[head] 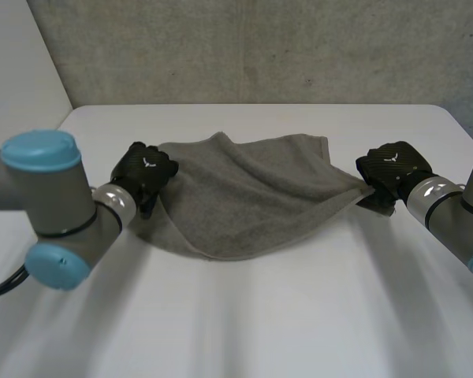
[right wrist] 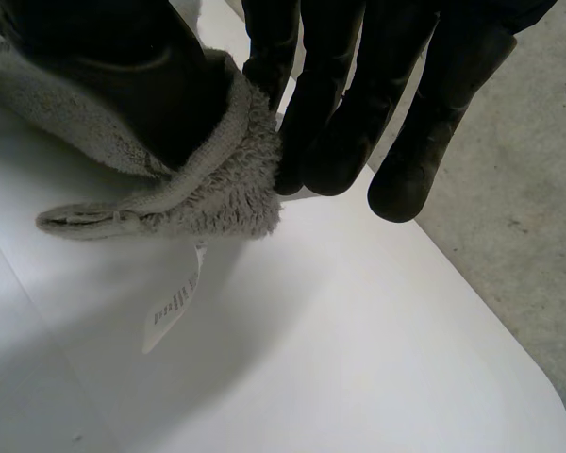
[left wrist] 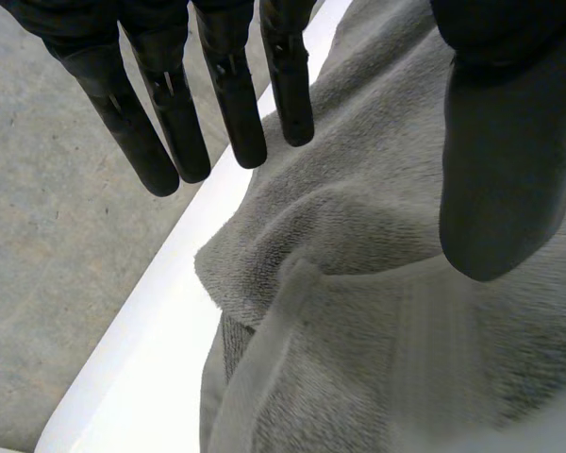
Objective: Fold the towel.
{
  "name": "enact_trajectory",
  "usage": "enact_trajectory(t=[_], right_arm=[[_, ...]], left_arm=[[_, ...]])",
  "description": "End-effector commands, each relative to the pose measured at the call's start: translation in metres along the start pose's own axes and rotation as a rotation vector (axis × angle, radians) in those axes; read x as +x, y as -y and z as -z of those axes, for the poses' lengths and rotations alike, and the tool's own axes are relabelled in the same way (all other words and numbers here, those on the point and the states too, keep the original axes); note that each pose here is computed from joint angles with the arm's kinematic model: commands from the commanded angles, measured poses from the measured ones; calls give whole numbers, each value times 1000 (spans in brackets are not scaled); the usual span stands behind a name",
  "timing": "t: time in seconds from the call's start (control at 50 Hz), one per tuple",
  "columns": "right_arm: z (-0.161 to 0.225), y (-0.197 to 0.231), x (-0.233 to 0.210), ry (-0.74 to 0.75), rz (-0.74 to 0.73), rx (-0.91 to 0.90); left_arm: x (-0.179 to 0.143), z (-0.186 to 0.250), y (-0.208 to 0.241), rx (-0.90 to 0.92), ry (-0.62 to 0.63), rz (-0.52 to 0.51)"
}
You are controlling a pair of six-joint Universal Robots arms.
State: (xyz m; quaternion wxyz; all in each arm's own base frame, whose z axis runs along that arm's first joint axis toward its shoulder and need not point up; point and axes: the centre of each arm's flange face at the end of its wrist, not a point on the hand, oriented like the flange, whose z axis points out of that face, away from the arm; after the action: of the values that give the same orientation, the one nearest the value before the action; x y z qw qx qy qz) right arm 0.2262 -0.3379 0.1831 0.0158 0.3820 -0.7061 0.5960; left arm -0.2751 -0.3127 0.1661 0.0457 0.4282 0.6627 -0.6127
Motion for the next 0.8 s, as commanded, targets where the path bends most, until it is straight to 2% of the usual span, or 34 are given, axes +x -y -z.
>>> enact_trajectory(t=[0.02,0.2,0.36,0.62,0.8], right_arm=[[1,-1,-2,19,-3,4],[1,-2,-4,26,-3,2],[1,-3,-4,28,-4,-1],[-1,-5,-6,32,-6,-7],[-1,-6,-6,34,-5,-9]], left_arm=[[-13,-34,-8,-81,-57,24],[-25,-64,-20,-149,-79,41],[-21,-73,-32,-200,-112,49],[-15,-73,-39,-242,-146,54],[-23,-71,-33,-240,-118,65]])
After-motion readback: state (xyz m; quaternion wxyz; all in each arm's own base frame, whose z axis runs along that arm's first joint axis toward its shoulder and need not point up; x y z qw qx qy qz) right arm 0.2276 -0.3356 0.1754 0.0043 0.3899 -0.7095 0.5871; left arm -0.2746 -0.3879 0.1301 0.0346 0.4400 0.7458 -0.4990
